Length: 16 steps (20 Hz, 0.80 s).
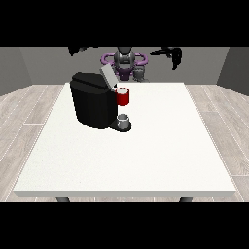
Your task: Insert the coffee pod into the coffee machine and close the lid
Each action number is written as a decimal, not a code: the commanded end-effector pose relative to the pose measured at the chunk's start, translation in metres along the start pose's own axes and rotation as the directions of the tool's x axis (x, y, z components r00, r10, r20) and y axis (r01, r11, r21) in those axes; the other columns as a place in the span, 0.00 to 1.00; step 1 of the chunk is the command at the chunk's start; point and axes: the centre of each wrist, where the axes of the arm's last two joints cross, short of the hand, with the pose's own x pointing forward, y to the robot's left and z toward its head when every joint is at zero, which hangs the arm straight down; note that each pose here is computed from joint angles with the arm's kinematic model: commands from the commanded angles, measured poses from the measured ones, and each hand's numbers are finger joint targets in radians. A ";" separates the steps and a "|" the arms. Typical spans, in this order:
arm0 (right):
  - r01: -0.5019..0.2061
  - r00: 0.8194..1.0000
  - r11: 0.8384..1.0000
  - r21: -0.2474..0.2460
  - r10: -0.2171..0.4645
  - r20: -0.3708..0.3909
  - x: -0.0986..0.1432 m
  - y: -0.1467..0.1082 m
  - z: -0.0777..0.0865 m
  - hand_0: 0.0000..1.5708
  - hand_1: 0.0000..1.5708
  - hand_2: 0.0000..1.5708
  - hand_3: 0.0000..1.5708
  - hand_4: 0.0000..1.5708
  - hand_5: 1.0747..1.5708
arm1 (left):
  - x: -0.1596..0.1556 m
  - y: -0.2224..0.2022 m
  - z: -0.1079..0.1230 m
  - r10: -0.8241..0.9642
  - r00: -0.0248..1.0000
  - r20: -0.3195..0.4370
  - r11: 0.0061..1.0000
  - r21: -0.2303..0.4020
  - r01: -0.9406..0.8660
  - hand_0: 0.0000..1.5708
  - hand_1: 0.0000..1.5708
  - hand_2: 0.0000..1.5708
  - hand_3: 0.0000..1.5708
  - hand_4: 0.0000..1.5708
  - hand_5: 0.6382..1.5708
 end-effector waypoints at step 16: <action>-0.041 0.993 0.982 0.185 0.021 0.112 0.038 0.027 -0.039 0.00 0.00 0.00 0.00 0.00 1.00 | 0.024 -0.005 0.032 0.119 0.987 0.106 0.992 0.019 -0.122 0.00 0.00 0.00 0.00 0.00 1.00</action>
